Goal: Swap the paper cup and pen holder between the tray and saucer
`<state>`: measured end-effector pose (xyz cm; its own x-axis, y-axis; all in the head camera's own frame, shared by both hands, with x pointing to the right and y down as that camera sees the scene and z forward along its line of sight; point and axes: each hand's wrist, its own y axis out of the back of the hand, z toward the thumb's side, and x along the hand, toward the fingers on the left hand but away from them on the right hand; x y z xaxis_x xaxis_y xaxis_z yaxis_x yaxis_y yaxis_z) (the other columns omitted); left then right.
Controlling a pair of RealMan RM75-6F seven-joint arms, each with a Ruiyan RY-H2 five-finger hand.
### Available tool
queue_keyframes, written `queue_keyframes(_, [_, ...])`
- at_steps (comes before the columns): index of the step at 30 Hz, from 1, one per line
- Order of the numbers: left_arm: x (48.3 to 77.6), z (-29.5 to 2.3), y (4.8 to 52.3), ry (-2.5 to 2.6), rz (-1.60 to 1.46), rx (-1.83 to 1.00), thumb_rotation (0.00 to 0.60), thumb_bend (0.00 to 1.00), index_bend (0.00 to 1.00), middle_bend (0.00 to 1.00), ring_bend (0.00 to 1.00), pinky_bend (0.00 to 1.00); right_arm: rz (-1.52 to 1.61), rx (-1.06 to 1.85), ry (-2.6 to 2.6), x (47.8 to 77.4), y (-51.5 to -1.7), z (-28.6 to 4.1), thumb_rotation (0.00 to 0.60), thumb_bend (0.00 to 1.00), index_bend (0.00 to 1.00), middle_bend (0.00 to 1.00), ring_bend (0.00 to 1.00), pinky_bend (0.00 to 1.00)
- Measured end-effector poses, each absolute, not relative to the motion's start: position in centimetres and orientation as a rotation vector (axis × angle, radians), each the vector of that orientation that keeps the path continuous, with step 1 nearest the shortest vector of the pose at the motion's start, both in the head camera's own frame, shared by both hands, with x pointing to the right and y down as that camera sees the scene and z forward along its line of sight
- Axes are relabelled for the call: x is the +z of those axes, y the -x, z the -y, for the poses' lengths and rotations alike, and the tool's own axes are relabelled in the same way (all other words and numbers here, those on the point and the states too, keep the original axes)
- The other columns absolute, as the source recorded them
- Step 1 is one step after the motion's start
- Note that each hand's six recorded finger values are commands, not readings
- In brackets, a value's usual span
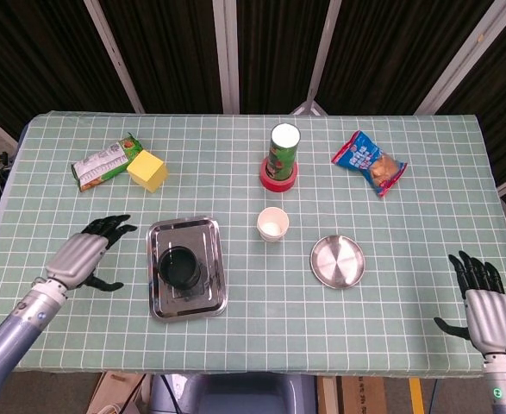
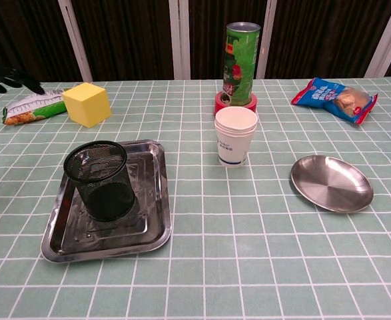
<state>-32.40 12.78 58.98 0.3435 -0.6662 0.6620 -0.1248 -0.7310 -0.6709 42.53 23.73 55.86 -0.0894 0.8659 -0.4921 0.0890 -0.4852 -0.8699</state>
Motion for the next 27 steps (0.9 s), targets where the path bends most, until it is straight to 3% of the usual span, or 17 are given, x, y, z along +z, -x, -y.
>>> queue_keyframes(16, [63.2,-13.3,24.5,2.24,-0.554,-1.293,0.6,0.0,0.13,0.0,0.0,0.07,1.057,1.662,1.574,56.0,-42.5,-23.9,0.6,0.0,0.0,0.01,0.02,0.0])
queue_keyframes(22, [64.3,-13.9,23.6,2.225,-0.506,-1.295,0.6,0.0,0.13,0.0,0.0,0.14,1.076,1.652,1.576,55.7,-42.6,-23.8,0.6,0.0,0.0,0.01,0.02,0.0])
queue_keyframes(25, [64.8,-14.2,23.4,2.208,-0.484,-1.301,0.6,0.04,0.14,0.04,0.01,0.18,1.086,1.647,1.575,55.7,-42.6,-23.7,0.6,0.0,0.0,0.01,0.02,0.0])
queue_keyframes(27, [65.0,-14.4,23.2,2.205,-0.479,-1.3,0.6,0.13,0.15,0.09,0.04,0.23,1.093,1.641,1.577,55.7,-42.6,-23.7,0.6,0.0,0.0,0.01,0.02,0.0])
